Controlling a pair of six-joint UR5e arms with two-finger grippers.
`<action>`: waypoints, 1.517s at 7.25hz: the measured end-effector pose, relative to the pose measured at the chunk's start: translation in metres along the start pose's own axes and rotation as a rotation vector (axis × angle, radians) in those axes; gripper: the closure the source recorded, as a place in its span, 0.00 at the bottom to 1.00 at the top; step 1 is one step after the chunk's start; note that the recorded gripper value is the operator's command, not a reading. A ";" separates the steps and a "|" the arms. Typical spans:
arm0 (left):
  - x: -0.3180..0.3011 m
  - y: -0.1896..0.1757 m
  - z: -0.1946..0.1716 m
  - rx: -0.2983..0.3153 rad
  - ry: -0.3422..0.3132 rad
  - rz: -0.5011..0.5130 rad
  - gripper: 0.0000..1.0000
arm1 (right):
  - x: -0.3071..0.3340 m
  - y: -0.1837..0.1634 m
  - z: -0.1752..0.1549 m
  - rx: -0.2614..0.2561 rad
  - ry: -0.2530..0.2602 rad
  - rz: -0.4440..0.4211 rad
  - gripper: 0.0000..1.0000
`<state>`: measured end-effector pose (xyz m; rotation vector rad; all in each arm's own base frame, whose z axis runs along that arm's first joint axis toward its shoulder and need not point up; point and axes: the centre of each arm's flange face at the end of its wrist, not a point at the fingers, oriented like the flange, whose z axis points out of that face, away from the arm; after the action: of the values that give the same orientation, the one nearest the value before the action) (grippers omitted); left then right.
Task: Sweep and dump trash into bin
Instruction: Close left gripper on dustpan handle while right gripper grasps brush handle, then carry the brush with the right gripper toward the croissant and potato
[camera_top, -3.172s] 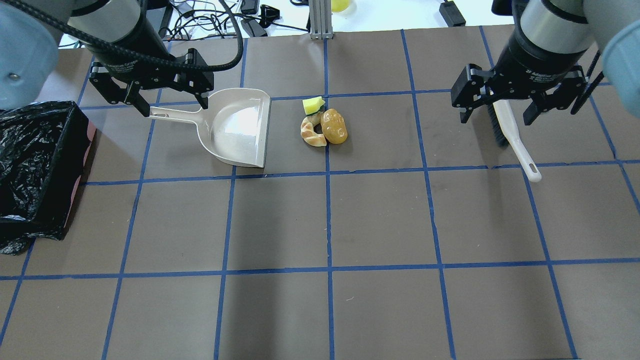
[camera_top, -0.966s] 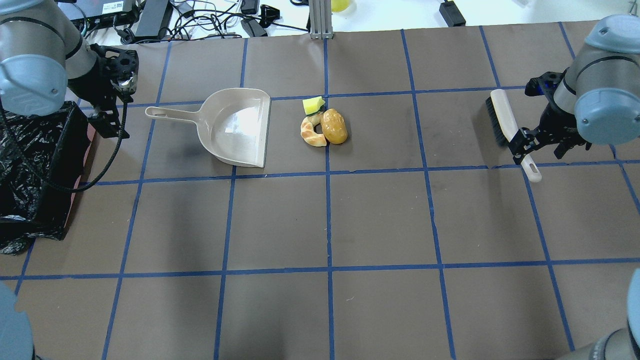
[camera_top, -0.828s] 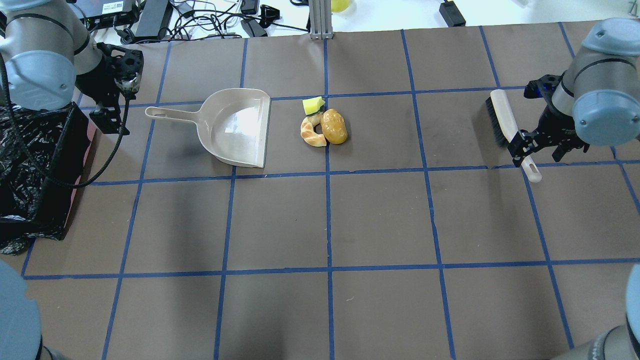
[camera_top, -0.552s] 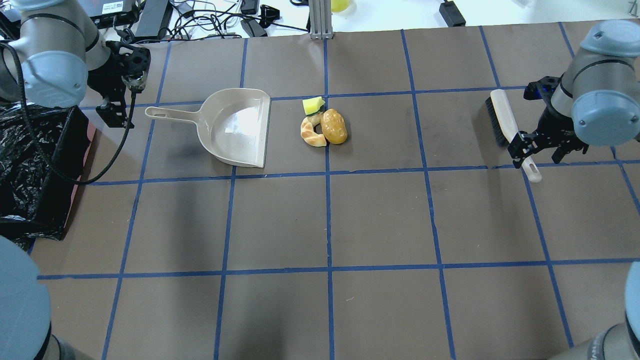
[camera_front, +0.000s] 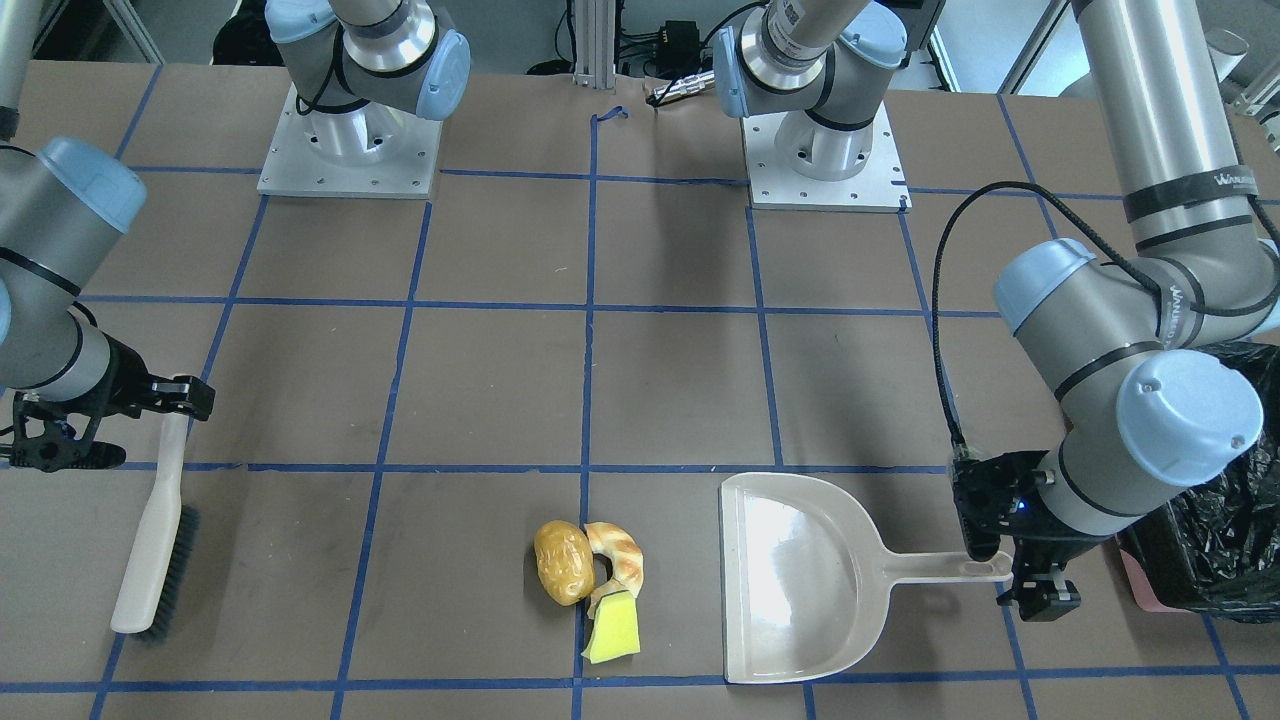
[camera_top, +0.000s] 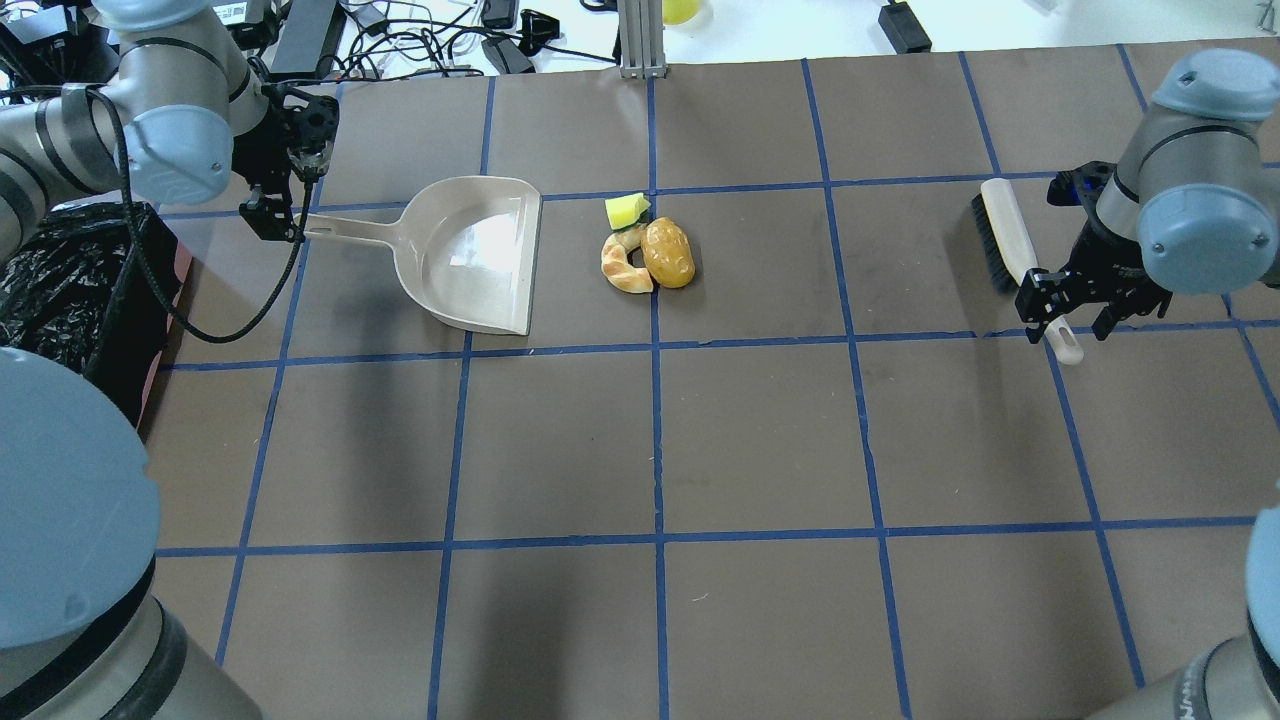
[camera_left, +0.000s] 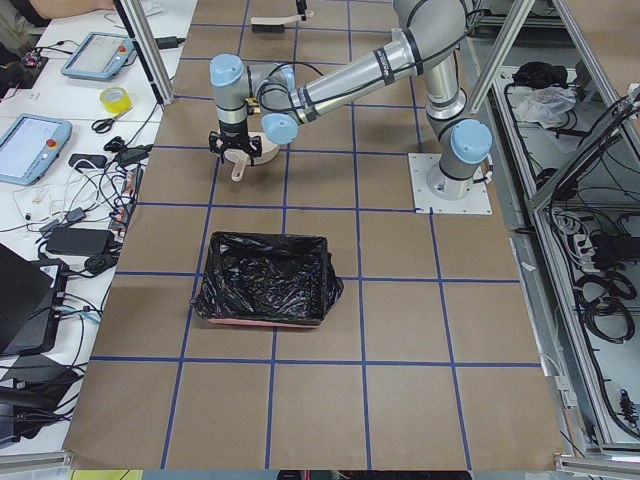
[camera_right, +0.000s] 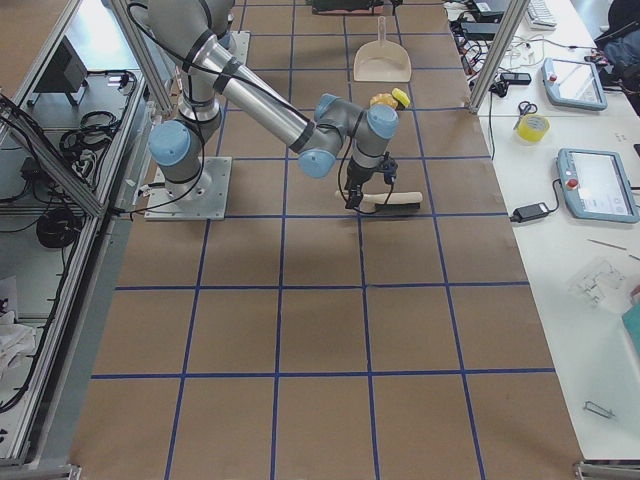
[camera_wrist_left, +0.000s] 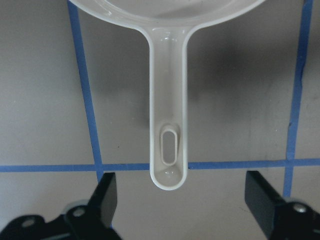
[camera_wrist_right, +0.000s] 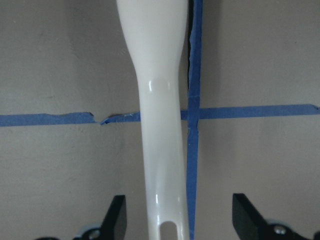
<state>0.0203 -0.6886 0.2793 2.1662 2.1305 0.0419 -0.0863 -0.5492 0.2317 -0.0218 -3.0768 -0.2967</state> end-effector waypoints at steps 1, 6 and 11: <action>-0.003 -0.007 0.009 -0.002 0.013 -0.018 0.08 | 0.000 0.000 0.002 -0.007 -0.002 0.000 0.53; -0.003 -0.015 0.034 0.001 0.050 -0.033 0.17 | -0.001 0.005 0.003 -0.050 -0.004 -0.007 1.00; -0.004 -0.022 0.044 0.004 0.062 -0.017 0.41 | -0.047 0.001 -0.036 -0.034 0.008 -0.067 1.00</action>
<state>0.0020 -0.6945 0.2340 2.1769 2.1835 0.1043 -0.0379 -0.5554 0.2646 0.0805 -3.0692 -0.3511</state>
